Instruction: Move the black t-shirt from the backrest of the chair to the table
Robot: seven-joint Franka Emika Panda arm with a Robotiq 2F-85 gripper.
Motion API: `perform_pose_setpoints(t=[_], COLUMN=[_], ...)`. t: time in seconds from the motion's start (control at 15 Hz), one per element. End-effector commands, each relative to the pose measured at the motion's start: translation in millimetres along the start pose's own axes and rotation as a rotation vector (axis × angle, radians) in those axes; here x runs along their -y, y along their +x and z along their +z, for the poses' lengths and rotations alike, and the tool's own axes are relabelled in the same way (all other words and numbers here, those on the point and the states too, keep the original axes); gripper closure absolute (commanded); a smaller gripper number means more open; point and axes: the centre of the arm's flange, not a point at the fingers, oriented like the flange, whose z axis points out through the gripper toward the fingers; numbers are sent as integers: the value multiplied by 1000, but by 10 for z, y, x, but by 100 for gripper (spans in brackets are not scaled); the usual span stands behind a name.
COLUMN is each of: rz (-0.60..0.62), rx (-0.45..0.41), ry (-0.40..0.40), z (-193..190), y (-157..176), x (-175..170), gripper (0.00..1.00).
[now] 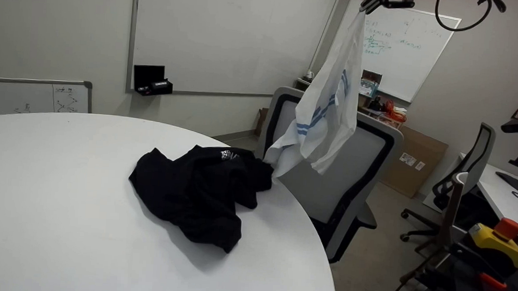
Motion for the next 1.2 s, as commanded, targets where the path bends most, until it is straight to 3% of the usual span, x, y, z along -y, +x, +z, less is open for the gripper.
perform_pose_setpoints(t=[0.0, 0.67, 1.13], rz=[86, 285, 363], rx=[-4, -73, -47], ry=[-29, -70, -150], z=[-44, -494, -149], y=[265, 1070, 1527], x=[-156, -787, -1080], gripper=[99, 99, 99])
